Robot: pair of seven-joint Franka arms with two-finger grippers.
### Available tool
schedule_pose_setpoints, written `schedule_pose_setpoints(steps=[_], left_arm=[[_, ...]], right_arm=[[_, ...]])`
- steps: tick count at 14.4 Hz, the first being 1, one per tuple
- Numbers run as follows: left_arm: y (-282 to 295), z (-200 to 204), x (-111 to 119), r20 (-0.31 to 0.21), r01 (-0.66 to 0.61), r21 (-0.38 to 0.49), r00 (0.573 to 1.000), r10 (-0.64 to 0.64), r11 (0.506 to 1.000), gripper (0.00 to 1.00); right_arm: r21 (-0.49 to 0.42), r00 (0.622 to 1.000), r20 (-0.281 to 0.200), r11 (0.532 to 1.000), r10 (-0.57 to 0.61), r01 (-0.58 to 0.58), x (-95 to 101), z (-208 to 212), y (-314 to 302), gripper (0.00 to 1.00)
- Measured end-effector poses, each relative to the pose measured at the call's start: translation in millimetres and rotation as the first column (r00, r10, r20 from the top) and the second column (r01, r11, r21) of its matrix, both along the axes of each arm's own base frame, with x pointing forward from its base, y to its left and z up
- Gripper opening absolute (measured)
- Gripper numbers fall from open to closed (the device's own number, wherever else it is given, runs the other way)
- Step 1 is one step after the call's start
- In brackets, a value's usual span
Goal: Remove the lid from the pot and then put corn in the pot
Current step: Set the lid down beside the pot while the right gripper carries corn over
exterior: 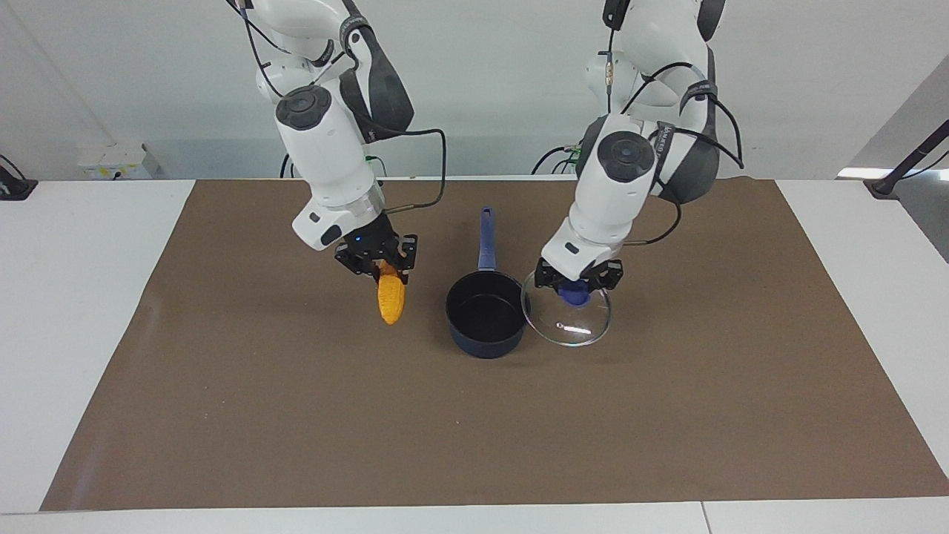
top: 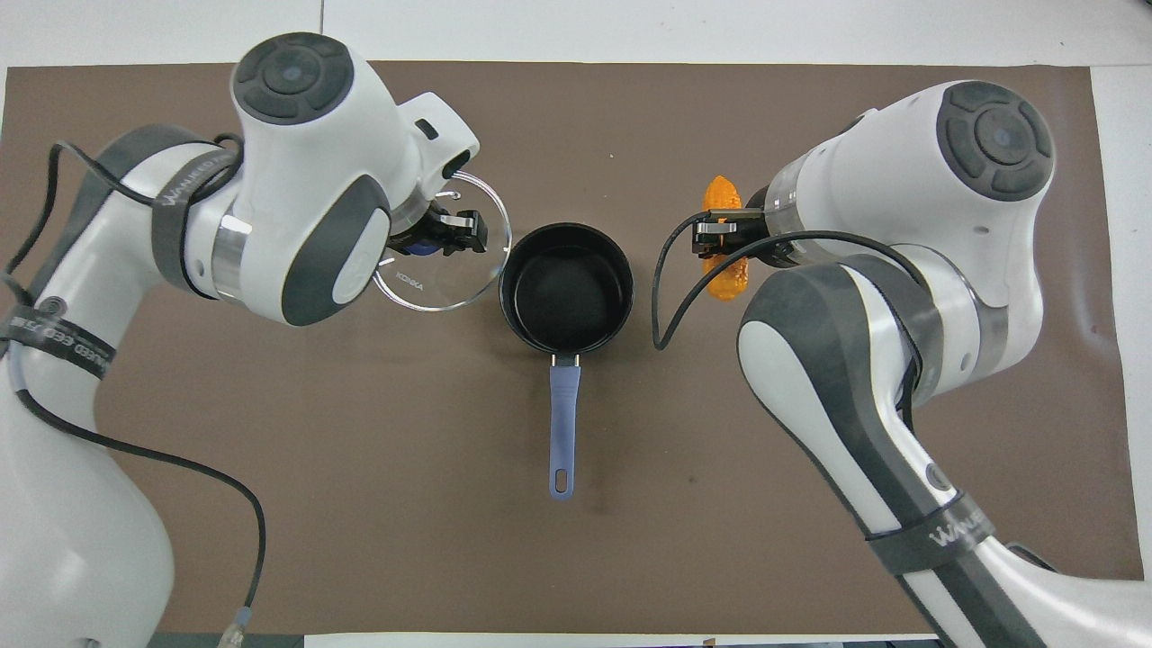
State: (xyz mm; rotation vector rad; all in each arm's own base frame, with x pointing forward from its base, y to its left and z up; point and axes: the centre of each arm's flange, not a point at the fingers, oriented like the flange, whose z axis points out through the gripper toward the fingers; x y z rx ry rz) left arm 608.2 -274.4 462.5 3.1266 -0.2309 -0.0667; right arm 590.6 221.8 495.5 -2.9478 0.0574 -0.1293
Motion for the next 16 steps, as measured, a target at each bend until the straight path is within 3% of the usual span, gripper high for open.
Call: schedule_pose_setpoints(steps=[5,7,11,13,16], left_arm=[[121.4,-21.3,35.3,-0.024,0.059,0.008,0.998,-0.058,0.998,0.52],[169.0,-36.8,40.2,-0.002,0.069,0.005,0.998,-0.069,0.998,0.52],[236.4,-84.1,17.7,0.061,0.094,0.004,0.994,-0.094,0.996,0.52],[242.9,-95.4,3.5,0.052,0.100,0.004,0.994,-0.100,0.995,0.52],[238.2,-105.3,-10.4,0.032,0.110,0.001,0.993,-0.110,0.994,0.52]], right_arm=[[0.022,0.999,0.040,0.999,0.032,-0.033,-24.2,4.8,88.7,0.43],[0.019,0.998,0.043,0.999,0.048,-0.049,-25.4,-1.1,125.7,0.43],[-0.022,0.999,0.009,0.999,0.040,-0.040,-15.9,-56.9,176.6,0.43],[-0.031,1.000,0.004,0.999,0.028,-0.028,-1.2,-76.1,177.2,0.43],[-0.021,0.999,0.032,1.000,0.005,-0.005,14.6,-86.3,171.3,0.43]])
